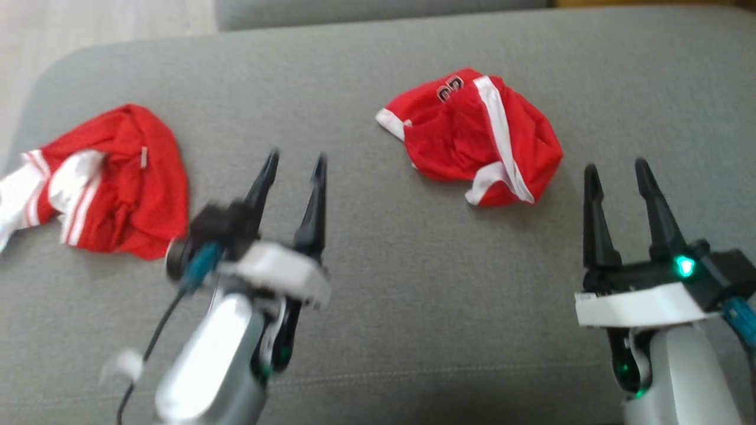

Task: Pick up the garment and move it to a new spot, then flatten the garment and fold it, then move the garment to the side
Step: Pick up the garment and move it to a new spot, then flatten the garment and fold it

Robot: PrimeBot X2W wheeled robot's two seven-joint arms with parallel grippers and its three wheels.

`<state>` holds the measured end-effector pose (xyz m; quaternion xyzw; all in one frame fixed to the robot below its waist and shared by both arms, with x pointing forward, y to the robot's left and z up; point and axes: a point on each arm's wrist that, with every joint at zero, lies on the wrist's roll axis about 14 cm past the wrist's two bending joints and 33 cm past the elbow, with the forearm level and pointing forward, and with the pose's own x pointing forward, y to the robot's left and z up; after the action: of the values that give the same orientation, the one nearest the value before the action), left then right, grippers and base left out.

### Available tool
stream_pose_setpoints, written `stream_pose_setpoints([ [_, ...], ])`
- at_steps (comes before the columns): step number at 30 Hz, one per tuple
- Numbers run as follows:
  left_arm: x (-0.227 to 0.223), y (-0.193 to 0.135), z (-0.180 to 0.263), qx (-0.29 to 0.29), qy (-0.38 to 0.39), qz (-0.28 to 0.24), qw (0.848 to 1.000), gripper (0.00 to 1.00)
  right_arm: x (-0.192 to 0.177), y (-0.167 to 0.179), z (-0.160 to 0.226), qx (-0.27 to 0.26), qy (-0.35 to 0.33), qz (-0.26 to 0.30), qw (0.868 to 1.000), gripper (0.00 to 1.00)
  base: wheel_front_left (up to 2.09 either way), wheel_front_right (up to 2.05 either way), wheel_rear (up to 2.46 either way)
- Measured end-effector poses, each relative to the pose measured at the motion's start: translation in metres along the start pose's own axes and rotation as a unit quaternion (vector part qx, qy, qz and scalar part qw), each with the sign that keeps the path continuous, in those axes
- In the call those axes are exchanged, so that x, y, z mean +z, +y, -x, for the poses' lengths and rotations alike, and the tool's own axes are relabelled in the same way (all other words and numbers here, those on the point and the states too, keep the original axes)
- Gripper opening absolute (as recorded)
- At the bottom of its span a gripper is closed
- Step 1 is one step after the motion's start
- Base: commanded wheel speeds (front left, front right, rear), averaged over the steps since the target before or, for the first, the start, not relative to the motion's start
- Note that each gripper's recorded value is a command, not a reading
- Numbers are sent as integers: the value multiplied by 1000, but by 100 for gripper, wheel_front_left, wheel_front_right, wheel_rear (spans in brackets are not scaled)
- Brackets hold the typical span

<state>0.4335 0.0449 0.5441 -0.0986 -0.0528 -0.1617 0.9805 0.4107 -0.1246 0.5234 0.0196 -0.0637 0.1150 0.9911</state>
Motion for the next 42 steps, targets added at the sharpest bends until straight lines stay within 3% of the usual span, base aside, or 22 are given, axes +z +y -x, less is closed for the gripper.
stream_pose_setpoints([
  [8,-7,21,61,48,4,12,999,100,-4,10,13,8,9,-5,1000,100,0,0,0],
  [14,-7,26,67,59,-1,16,998,100,-4,8,15,6,10,-6,1000,100,0,0,0],
  [23,-17,17,59,32,12,15,999,100,-11,3,18,-3,20,-6,1000,100,0,0,0],
  [33,-46,-37,-3,-92,47,-3,995,100,-26,-22,22,-38,43,-4,998,100,0,0,0],
  [42,-58,-98,-77,-210,80,-25,974,100,-35,-51,31,-83,59,-9,995,100,0,0,0],
])
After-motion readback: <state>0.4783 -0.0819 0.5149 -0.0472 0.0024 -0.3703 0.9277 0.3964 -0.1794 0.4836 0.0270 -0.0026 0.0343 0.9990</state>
